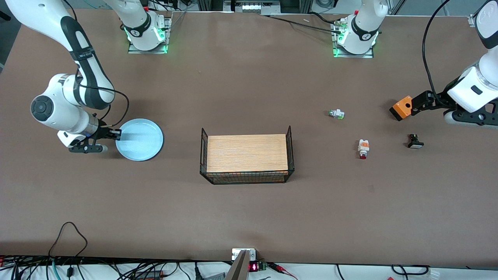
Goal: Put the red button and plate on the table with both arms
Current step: 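Lower the plate onto the table and open the right gripper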
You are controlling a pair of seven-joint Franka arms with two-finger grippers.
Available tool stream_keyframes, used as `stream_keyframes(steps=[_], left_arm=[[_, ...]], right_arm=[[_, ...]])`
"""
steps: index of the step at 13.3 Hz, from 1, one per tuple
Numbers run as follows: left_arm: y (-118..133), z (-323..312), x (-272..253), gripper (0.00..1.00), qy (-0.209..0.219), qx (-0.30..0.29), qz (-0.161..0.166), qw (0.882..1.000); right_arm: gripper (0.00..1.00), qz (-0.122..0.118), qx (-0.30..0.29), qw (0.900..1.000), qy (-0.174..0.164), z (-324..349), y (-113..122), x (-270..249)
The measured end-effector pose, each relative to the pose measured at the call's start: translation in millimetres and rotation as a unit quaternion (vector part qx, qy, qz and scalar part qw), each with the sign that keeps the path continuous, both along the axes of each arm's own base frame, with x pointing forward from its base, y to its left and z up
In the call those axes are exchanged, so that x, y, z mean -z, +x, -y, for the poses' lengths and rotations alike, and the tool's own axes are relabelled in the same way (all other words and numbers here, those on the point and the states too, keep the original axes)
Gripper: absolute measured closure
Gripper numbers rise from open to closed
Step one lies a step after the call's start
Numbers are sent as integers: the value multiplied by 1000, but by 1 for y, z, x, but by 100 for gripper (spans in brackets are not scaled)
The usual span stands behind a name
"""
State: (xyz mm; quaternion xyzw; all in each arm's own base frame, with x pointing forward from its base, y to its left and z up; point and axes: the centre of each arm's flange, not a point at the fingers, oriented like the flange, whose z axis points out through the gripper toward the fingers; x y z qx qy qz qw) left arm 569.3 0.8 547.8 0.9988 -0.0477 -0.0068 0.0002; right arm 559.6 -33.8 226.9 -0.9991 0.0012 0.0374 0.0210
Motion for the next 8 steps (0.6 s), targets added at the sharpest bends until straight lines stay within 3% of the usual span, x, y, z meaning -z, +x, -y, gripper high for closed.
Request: stream_keyframes(steps=[3, 6, 8], left_arm=[[0, 0, 0, 0, 0, 0, 0, 1000], [0, 0, 0, 0, 0, 0, 0, 1000], [0, 0, 0, 0, 0, 0, 0, 1000]], right_arm=[[54, 13, 6, 1000, 2, -3, 11, -32], [22, -3, 10, 1000, 10, -15, 30, -115], [3, 0, 5, 1000, 12, -31, 42, -180]])
